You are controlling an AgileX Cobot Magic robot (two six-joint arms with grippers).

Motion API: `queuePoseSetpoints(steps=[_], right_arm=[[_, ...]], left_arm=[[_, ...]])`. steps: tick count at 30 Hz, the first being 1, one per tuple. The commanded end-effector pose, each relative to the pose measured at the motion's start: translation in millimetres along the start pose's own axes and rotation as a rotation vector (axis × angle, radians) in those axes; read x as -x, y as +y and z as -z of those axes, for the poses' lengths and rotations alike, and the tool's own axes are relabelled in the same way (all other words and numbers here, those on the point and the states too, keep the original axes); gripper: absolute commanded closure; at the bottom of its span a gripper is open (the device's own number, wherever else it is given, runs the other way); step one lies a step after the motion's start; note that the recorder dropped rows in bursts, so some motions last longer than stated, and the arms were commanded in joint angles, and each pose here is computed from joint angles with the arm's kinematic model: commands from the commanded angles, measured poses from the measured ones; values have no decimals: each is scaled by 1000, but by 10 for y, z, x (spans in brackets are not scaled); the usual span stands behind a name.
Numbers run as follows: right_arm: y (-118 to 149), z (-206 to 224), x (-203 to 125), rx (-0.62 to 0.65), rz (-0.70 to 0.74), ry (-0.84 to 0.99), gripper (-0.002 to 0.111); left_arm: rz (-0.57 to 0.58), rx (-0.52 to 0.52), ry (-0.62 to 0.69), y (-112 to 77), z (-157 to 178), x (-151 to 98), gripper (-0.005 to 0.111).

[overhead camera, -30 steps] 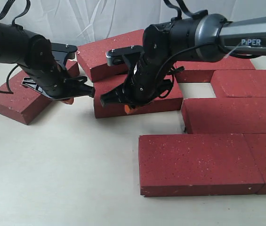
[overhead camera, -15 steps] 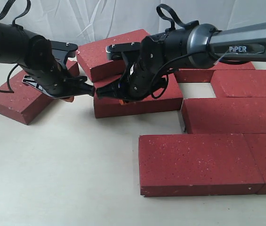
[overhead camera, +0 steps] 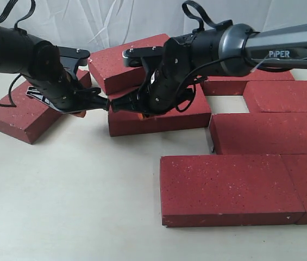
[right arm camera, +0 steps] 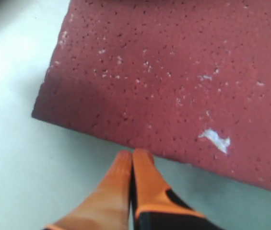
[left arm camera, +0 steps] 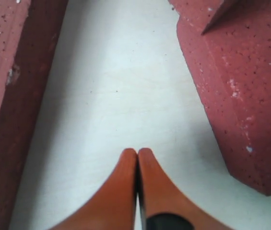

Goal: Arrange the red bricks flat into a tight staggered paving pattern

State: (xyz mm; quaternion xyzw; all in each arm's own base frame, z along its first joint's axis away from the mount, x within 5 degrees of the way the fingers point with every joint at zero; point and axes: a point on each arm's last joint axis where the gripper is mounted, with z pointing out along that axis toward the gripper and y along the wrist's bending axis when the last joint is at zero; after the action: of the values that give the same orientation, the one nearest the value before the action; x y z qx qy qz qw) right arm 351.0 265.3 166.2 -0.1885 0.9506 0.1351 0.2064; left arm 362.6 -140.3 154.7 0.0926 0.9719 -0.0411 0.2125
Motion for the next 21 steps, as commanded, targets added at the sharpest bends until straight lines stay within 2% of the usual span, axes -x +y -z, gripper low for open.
queuePoseSetpoints(steps=[1,6,12,21], right_arm=[[15,170,-29,-6,2,65,109],[-1,32,-88,-16,4,104,109],[-22,-106,-126,-22,0,117,109],[-32,-205,-78,-19,5,43,109]], left_arm=[[11,-7,-35,0,34,45,107],[78,-9,-50,41,33,66,107],[221,-25,-26,252,28,77,107],[247,-26,-36,310,28,92,107]])
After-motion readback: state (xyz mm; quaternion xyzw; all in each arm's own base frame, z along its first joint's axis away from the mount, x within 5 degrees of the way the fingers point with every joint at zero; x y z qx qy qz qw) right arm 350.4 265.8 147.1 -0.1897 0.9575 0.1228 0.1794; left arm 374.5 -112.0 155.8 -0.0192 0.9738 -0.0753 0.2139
